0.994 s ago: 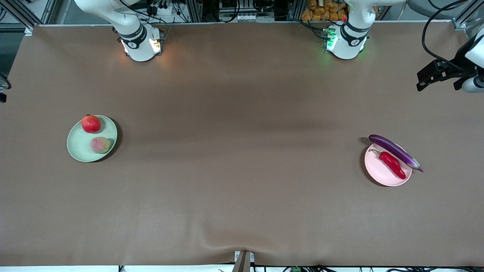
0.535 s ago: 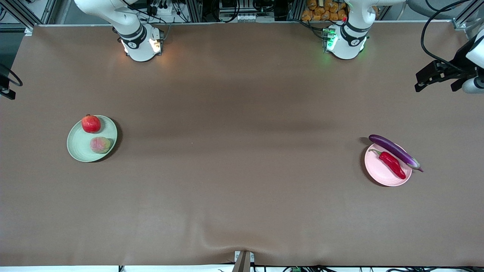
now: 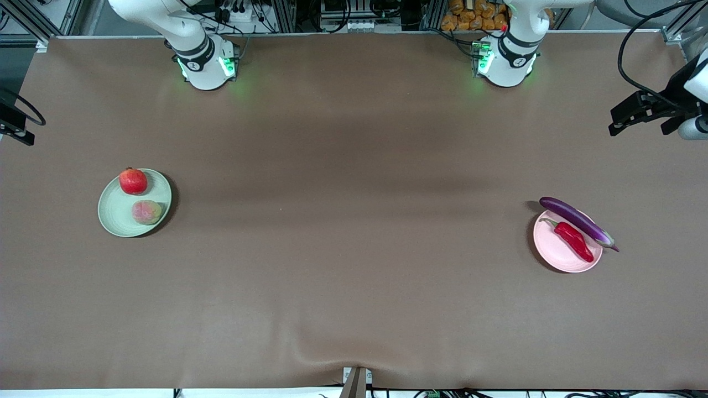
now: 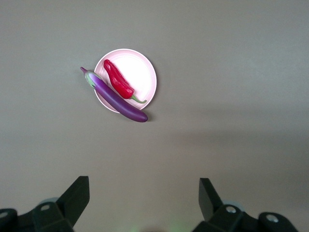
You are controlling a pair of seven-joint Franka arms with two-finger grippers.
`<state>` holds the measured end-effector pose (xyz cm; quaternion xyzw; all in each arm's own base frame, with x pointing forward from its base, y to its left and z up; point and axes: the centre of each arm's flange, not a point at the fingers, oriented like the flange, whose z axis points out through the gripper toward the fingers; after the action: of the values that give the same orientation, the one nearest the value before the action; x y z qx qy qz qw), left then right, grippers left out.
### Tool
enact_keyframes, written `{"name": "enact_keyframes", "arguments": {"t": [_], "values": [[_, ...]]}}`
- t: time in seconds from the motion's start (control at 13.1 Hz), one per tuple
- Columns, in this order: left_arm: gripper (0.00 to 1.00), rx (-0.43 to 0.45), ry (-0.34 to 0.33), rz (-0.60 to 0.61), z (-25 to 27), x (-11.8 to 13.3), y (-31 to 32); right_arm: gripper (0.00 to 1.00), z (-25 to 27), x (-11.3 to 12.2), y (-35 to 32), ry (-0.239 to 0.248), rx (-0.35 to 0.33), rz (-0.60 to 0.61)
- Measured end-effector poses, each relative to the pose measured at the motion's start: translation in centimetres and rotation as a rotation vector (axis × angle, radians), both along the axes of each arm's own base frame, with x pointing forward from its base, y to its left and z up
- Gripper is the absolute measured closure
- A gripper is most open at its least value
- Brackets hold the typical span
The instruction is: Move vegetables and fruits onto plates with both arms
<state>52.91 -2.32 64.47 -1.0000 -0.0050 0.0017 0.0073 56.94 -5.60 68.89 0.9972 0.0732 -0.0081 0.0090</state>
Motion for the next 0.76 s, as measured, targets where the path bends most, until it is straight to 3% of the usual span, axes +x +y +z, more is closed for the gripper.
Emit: {"name": "enact_keyframes", "arguments": {"t": [0.46,0.76], "values": [[0.00,0.000,-0.009,-0.014,0.4,0.0,-0.8,0.00,-0.2,0.1,0.2,0.003,0.009,0.001],[0.00,0.000,-0.002,-0.015,0.0,0.2,-0.8,0.00,-0.4,-0.1,2.1,0.015,0.057,-0.103]]}}
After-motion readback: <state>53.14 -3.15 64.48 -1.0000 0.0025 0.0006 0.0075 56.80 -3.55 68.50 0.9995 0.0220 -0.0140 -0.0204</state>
